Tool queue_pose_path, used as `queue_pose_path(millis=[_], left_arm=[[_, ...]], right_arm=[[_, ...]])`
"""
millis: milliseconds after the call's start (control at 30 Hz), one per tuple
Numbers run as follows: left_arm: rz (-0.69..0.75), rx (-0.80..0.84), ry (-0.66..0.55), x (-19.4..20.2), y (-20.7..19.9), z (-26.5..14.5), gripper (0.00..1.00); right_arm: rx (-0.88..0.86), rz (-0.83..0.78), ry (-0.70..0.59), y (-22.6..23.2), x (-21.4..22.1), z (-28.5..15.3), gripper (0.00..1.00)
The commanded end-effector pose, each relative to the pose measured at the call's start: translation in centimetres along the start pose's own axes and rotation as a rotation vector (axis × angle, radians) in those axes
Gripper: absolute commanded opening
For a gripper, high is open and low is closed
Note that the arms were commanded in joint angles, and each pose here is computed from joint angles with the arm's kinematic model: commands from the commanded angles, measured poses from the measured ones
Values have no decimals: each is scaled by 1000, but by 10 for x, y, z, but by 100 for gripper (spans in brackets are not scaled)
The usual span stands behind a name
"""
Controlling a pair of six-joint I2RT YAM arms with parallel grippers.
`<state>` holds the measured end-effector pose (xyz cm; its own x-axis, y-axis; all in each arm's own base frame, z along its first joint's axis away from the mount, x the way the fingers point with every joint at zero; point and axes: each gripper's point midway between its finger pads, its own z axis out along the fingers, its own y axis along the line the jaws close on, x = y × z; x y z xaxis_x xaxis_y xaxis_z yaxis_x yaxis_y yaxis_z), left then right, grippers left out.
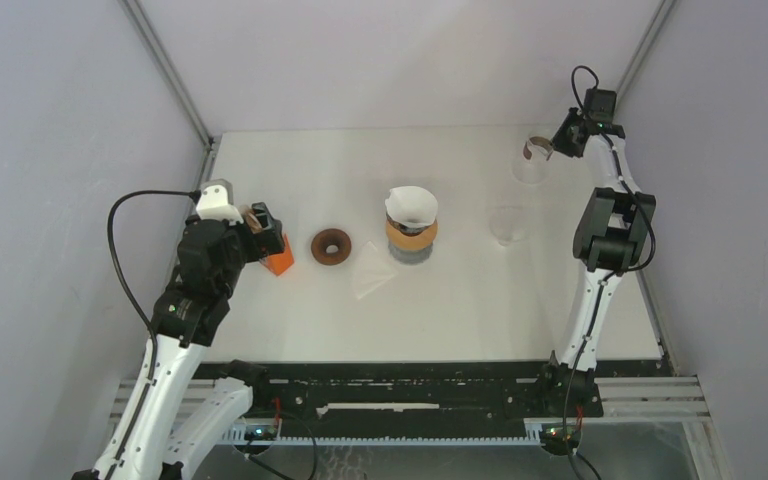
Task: Place the coffee filter in the dripper
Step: Pick up the coffee server from the center of the board, then place the coffee server at the center of the board.
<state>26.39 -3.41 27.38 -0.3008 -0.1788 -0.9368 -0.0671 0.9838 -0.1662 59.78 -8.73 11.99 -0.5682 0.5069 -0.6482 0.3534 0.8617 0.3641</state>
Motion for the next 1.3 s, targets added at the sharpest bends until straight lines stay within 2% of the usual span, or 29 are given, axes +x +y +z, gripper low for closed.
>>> queue_pose_path(millis=[0,100,267,533,833,1067,1267], left_arm=[[8,9,-33,-4,0,3,100],[6,12,-35,-4,0,3,100],[4,18,-40,-5,-1,1,100],[-2,23,-48,-6,-1,-1,100],[-22,57,-87,-12,-5,-11,100],[-40,107,-116,-14,-12,-19,100],[-50,145,-121,-14,-18,-22,100]], right_arm=[[-32,-53,-57,14,-24,-16,24],[-35,-72,-58,15,-24,-21,13],[-35,-97,-66,18,-26,-32,0],[-21,-179,-138,37,-41,-79,0],[-64,-264,-231,78,-39,-174,0],[-120,-314,-256,106,-5,-245,0],[-182,-386,-224,128,47,-291,0]])
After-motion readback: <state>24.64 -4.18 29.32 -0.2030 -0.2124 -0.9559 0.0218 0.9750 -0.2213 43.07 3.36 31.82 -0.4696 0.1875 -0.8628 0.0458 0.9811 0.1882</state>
